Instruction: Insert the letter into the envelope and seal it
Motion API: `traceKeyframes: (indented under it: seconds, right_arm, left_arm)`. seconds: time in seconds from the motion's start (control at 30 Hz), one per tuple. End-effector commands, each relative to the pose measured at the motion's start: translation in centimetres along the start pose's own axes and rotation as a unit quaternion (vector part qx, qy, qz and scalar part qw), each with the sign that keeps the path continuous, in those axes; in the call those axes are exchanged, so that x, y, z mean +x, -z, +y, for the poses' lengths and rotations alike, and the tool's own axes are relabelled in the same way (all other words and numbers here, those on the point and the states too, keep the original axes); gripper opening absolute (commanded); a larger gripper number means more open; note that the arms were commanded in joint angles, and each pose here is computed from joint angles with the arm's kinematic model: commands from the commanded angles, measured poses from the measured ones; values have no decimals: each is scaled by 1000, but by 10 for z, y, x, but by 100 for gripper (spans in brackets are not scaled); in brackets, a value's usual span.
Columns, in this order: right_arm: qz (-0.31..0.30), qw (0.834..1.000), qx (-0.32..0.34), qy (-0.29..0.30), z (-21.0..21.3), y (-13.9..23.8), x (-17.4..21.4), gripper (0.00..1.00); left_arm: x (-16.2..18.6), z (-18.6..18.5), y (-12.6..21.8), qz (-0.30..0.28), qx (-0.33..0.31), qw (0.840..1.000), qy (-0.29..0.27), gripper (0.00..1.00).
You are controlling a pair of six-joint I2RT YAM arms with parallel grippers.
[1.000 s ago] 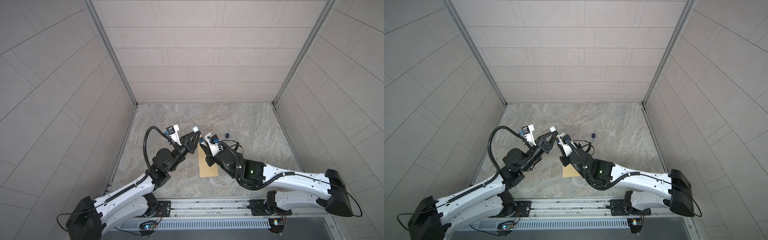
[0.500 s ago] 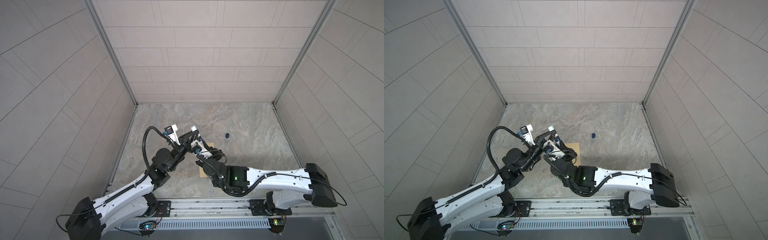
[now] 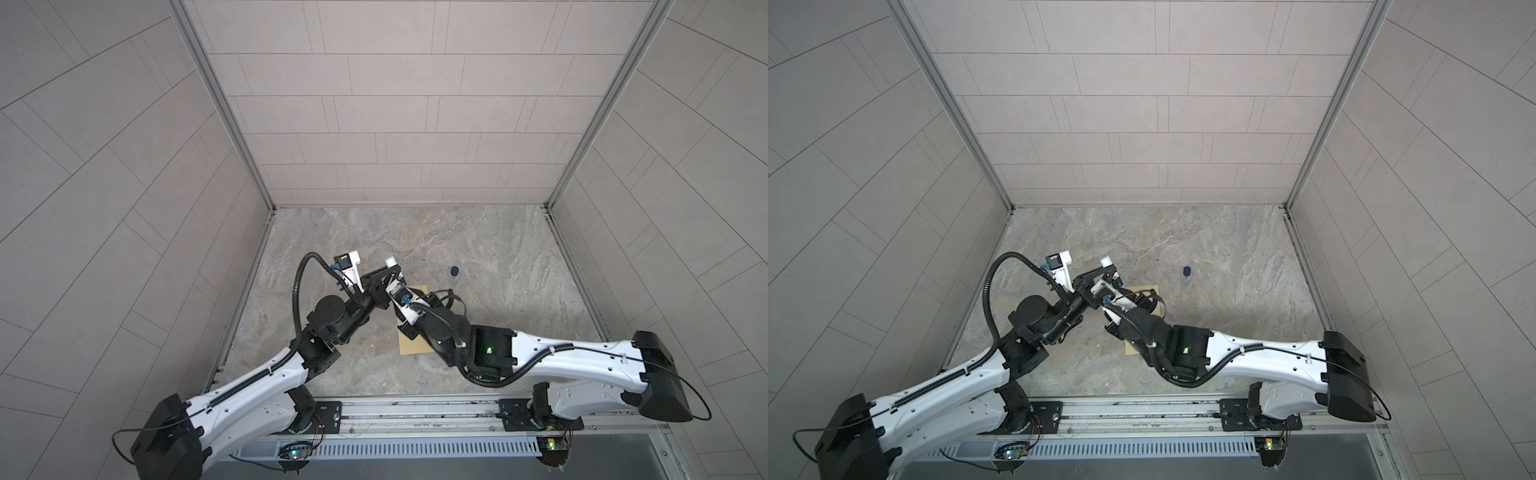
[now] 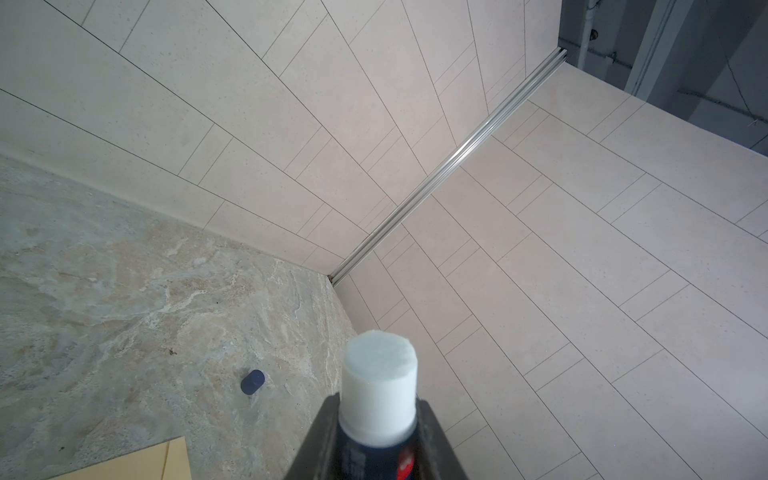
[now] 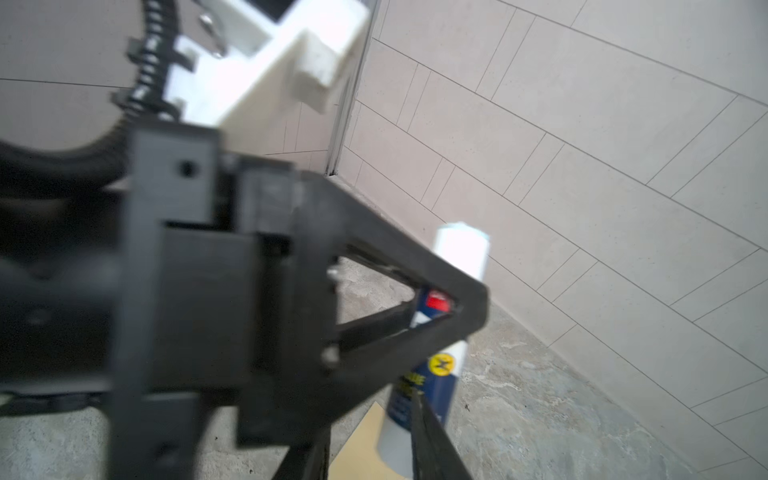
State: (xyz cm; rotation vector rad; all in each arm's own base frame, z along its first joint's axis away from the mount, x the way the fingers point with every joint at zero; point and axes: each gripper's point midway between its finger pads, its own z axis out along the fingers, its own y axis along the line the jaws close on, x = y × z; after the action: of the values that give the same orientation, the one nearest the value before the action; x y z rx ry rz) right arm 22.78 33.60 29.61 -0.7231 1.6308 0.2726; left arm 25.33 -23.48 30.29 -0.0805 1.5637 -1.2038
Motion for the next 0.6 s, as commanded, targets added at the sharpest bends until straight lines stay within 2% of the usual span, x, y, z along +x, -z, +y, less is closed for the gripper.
traceKeyframes:
  seconds: [0.0,0.1,0.2,0.3,0.57]
  right_arm:
    - [-23,988,-115,-100,6,13,-7,44]
    - [-29,979,-150,-133,-2,21,-2,54]
    - [-39,963,-199,-178,-7,28,-3,58]
    - [-51,937,-253,-235,-10,32,-7,65]
    - [-58,867,-365,-334,-10,28,-14,69]
  left_arm:
    - [-10,-17,4,-4,24,1000,-11,0]
    - [-13,-22,7,-6,30,999,-13,0]
    - [-17,-25,8,-10,34,999,-12,0]
    - [-19,-29,8,-10,42,999,-11,0]
    - [-23,-48,9,-9,85,996,0,0]
